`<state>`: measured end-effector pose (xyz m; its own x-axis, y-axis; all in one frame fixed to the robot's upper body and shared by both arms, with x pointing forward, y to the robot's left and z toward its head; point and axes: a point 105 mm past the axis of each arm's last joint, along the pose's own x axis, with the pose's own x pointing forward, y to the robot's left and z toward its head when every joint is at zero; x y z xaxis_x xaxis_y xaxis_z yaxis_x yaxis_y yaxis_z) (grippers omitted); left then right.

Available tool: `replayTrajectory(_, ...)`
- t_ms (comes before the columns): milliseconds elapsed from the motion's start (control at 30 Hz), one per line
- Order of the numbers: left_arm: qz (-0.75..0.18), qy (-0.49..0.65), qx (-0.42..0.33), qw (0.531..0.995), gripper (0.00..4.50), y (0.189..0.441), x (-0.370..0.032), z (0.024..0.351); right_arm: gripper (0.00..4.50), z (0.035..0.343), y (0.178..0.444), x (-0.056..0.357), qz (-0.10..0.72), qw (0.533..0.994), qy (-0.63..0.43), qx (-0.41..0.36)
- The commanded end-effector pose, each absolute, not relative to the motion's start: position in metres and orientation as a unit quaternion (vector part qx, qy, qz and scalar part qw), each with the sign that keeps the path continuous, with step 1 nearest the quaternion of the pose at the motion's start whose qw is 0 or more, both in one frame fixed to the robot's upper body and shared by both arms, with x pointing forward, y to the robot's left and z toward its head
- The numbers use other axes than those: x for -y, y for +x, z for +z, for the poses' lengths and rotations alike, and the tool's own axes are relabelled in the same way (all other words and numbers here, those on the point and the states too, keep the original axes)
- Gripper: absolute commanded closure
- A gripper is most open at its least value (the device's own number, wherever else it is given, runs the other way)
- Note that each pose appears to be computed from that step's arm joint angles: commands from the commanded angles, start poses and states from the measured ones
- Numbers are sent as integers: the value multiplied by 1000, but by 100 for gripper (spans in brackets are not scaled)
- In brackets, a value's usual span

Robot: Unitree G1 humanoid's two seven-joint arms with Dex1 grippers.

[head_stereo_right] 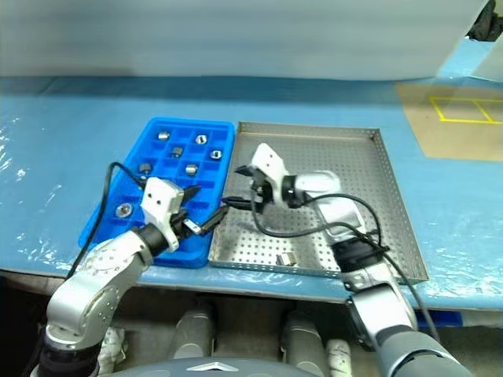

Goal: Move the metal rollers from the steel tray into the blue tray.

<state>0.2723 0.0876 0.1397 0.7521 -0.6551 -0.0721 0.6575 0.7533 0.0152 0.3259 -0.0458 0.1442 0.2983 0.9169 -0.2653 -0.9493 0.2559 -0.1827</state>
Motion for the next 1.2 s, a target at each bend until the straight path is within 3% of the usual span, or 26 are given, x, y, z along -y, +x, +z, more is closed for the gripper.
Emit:
replayTrajectory(33,-379,40,13,925,0,282,-86,157,20,144,292,47,646,744,-159,-65)
replayTrajectory(467,-535,119,14,837,0,277,-71,161,20,105,281,100,555,773,-124,-281)
replayTrajectory(767,-579,156,-3,800,0,253,-69,161,20,94,265,108,551,747,-102,-357)
replayTrajectory(1200,-576,166,-8,800,0,246,-65,158,20,75,238,110,558,690,-81,-453)
